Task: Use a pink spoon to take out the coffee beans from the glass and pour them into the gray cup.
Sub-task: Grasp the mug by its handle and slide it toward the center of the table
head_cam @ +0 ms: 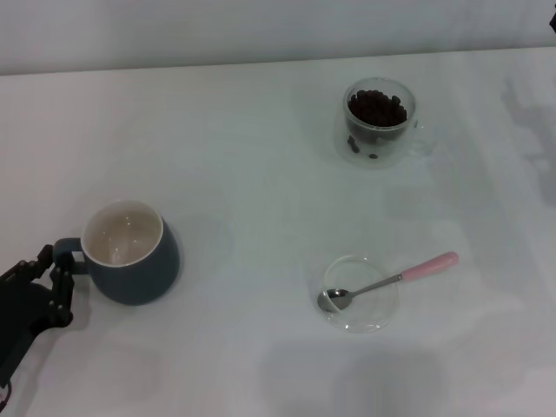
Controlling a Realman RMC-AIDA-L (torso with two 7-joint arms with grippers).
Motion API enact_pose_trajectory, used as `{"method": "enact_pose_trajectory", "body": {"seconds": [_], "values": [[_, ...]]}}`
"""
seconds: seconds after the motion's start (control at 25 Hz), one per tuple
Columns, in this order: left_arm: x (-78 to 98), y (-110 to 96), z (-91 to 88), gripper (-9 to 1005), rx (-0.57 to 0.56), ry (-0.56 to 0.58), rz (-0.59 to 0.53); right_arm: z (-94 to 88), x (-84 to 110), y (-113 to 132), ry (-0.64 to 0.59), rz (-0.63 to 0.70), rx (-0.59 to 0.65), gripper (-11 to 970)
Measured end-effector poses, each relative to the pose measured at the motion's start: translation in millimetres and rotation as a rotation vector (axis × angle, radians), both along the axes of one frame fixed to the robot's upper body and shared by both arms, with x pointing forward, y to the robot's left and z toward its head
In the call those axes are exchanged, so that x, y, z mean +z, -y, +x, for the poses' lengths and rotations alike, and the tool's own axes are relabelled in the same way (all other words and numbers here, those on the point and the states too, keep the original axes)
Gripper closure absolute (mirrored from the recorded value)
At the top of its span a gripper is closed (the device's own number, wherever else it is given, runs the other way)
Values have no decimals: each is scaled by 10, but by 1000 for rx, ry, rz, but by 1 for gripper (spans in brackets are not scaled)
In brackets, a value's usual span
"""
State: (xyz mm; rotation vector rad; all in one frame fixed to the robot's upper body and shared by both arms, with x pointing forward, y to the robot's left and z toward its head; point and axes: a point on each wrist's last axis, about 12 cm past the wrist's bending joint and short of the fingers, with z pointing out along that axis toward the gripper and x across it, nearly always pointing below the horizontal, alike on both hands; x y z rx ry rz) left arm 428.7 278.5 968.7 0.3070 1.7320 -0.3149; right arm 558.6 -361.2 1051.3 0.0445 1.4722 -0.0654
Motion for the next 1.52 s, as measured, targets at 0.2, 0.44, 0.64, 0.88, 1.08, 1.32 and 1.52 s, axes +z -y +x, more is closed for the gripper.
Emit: {"method": "enact_pose_trajectory", "body": {"seconds": [0.2,0.44,0.64,0.88,1.08,1.32,1.52], "values": [[16,22,40,755,-8,8,0,-4,-7,-10,-2,2,3,125],[84,112,214,873,-47,37,0,-4,-12,-24,-4,2,9,125],[156,226,420,874,-65,57,-5,3,-10,-36,-4,1,14,126],[246,445,759,873,-106,53,30,34,10,-58,2,-1,22,126],[244,583,861,875,-143,25,73,86,41,-108,12,1,35,126],[176,665,785,879,-154,-25,68,82,55,-80,19,7,33,127],[100,649,646,882,-150,-53,65,80,61,-67,22,5,31,127]]}}
